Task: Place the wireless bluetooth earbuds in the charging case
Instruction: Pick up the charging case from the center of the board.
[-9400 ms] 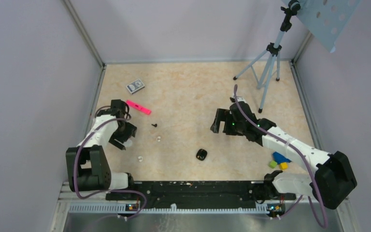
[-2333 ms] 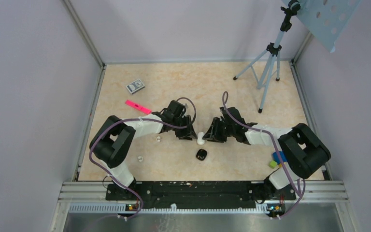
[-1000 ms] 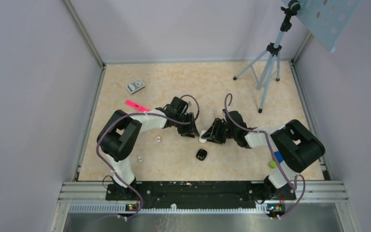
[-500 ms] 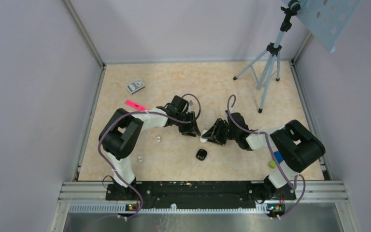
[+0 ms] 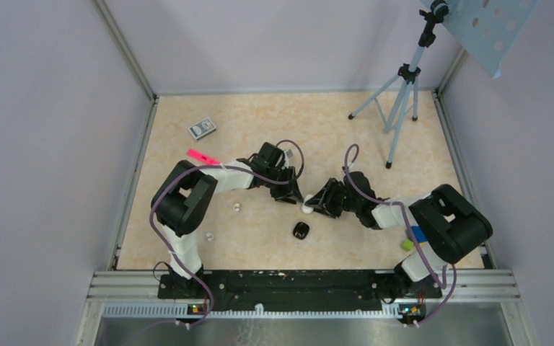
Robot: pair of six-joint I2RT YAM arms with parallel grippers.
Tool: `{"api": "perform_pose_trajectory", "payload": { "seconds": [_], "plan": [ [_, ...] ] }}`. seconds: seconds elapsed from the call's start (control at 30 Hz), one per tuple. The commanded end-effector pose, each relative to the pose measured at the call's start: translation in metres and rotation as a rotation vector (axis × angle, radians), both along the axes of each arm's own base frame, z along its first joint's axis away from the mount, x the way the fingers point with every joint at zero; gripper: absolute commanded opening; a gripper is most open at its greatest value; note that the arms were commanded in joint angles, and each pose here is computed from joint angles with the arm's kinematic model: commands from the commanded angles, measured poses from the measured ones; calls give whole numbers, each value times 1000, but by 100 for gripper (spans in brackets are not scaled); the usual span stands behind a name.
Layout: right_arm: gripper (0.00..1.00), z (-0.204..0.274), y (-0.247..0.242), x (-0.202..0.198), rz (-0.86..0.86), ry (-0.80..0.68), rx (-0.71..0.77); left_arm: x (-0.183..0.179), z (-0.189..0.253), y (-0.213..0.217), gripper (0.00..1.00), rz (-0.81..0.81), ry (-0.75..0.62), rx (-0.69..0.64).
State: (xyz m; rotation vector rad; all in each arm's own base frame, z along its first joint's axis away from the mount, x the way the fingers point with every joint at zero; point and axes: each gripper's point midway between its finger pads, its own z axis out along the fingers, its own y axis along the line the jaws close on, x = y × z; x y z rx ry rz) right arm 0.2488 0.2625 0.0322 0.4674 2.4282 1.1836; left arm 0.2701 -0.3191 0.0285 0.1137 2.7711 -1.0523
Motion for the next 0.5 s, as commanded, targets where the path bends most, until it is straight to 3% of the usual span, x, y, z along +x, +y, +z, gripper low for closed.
{"api": "perform_pose_trajectory", "payload": {
  "seconds": [0.0, 0.3, 0.47],
  "plan": [
    [41, 27, -1, 17, -50, -101, 67, -24, -53, 28, 41, -19, 85, 188],
    [40, 42, 6, 19, -52, -128, 167, -26, -53, 31, 42, -16, 86, 202],
    [38, 32, 6, 18, -49, -95, 151, -25, -51, 31, 42, -16, 81, 199]
  ]
}}
